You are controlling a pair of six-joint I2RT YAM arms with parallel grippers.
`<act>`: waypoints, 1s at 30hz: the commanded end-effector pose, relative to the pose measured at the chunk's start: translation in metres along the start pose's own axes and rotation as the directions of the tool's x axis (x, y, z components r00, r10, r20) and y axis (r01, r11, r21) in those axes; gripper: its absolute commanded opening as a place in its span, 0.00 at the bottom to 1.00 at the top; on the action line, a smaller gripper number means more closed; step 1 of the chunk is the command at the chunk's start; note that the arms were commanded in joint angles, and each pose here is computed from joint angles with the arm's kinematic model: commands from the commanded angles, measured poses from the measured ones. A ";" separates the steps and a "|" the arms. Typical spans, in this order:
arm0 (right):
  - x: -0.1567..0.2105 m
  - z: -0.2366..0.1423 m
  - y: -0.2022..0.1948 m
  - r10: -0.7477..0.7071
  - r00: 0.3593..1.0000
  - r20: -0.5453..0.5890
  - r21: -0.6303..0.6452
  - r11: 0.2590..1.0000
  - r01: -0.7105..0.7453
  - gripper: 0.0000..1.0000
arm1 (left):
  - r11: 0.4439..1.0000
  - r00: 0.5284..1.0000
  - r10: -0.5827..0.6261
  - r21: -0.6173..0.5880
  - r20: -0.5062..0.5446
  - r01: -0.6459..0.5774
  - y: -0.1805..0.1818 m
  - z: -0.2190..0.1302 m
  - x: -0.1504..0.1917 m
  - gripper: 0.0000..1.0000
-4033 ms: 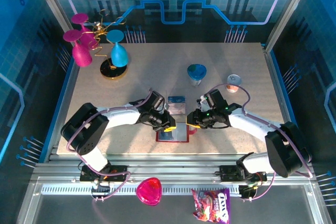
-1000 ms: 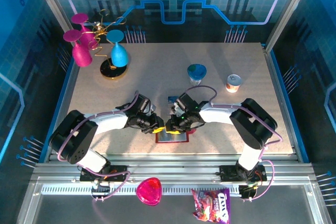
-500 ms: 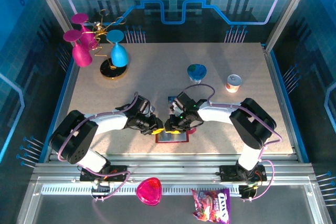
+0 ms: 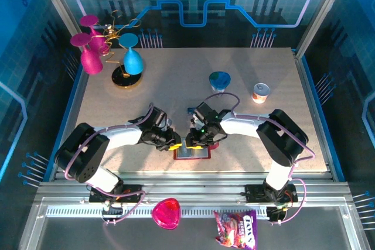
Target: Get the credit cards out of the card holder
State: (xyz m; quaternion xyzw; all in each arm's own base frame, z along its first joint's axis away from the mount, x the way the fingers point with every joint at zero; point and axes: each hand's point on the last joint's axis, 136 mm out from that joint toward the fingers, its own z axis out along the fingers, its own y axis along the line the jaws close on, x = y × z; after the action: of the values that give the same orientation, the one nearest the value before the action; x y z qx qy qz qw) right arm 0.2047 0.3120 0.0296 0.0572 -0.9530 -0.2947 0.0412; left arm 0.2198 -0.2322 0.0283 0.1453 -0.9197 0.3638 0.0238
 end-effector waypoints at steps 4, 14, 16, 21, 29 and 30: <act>-0.001 -0.002 0.020 -0.029 1.000 0.006 -0.062 0.998 0.029 0.29 | 1.000 1.000 0.002 -0.028 -0.014 -0.003 0.008 0.000 0.002 0.18; 0.002 0.008 0.012 -0.011 1.000 -0.020 -0.050 0.999 0.010 0.29 | 1.000 1.000 0.001 -0.030 -0.015 -0.002 0.008 0.000 0.002 0.18; 0.003 0.010 0.008 -0.008 1.000 -0.026 -0.037 0.999 0.007 0.30 | 1.000 1.000 0.003 -0.029 -0.014 -0.004 0.008 0.000 0.002 0.18; 0.006 0.012 -0.002 -0.002 0.999 -0.036 0.007 1.000 0.002 0.32 | 1.000 1.000 0.002 -0.028 -0.015 -0.003 0.008 0.000 0.002 0.18; 0.007 0.009 -0.008 -0.012 0.999 -0.035 0.053 0.999 0.014 0.34 | 0.999 1.000 0.001 -0.034 -0.016 -0.001 0.010 0.001 0.002 0.18; 0.007 0.008 -0.008 -0.012 0.999 -0.035 0.055 0.998 0.014 0.34 | 0.999 1.000 -0.001 -0.036 -0.017 0.000 0.011 0.001 0.003 0.18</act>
State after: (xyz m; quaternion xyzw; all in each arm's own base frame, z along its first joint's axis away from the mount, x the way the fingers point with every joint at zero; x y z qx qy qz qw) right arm 0.2053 0.3183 0.0272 0.0643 -0.9496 -0.3037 0.0439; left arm 0.2187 -0.2314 0.0276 0.1393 -0.9214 0.3621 0.0235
